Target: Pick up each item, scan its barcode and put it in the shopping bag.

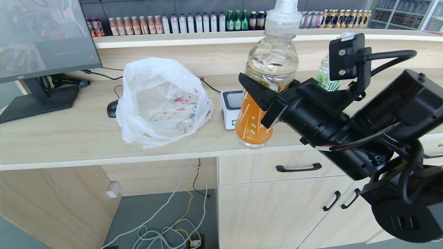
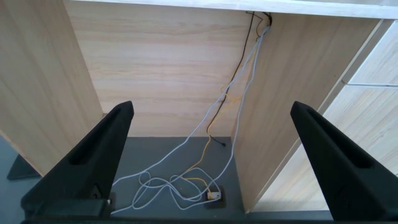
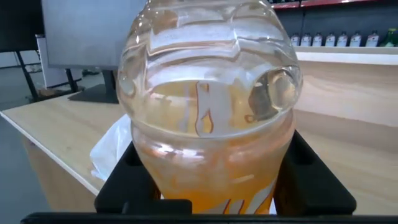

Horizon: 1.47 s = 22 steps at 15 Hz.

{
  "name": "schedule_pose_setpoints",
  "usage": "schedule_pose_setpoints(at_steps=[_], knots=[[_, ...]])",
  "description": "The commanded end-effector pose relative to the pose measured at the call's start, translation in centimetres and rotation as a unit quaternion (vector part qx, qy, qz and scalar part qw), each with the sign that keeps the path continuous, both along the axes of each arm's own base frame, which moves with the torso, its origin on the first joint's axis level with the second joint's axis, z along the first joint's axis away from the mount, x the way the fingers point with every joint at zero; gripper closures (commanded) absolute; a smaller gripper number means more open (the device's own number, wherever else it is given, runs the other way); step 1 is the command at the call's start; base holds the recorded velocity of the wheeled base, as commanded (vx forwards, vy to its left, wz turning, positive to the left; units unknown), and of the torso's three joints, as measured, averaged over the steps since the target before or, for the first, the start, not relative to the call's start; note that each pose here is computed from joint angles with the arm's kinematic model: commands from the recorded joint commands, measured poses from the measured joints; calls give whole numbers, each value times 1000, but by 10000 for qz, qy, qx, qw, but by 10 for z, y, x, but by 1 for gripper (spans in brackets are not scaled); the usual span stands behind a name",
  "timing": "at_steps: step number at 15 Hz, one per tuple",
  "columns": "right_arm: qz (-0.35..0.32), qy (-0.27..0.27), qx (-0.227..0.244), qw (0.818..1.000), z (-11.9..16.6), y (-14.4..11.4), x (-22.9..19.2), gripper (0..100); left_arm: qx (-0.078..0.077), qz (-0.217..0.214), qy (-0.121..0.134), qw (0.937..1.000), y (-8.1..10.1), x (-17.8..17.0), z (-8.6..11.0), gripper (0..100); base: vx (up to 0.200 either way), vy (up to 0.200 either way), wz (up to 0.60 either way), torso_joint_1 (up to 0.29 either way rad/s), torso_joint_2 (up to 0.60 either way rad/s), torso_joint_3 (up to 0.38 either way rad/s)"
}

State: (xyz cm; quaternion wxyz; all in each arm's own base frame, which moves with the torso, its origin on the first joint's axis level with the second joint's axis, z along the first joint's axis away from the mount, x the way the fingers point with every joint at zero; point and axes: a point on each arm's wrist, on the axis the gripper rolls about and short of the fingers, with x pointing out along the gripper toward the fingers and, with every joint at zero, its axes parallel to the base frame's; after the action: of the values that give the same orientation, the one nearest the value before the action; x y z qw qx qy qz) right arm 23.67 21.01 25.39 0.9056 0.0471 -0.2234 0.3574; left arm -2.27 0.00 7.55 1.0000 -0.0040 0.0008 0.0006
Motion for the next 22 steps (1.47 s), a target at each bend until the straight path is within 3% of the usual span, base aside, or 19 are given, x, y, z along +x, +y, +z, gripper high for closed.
schedule_pose_setpoints(at_steps=[1, 9, 22], knots=[[-140, 64, -78, 9999, -8, -4, 10, 100, -6, 1, -1, 10000, 0, 0, 0, 0, 0, 0, 0, 0, 0, 0], [-121, 119, -30, 9999, -9, -6, 9, 100, -21, 1, -9, 10000, 0, 0, 0, 0, 0, 0, 0, 0, 0, 0], [-123, 74, 45, 9999, -5, -8, 7, 100, -21, 1, -1, 10000, 0, 0, 0, 0, 0, 200, 0, 3, 1, 1]])
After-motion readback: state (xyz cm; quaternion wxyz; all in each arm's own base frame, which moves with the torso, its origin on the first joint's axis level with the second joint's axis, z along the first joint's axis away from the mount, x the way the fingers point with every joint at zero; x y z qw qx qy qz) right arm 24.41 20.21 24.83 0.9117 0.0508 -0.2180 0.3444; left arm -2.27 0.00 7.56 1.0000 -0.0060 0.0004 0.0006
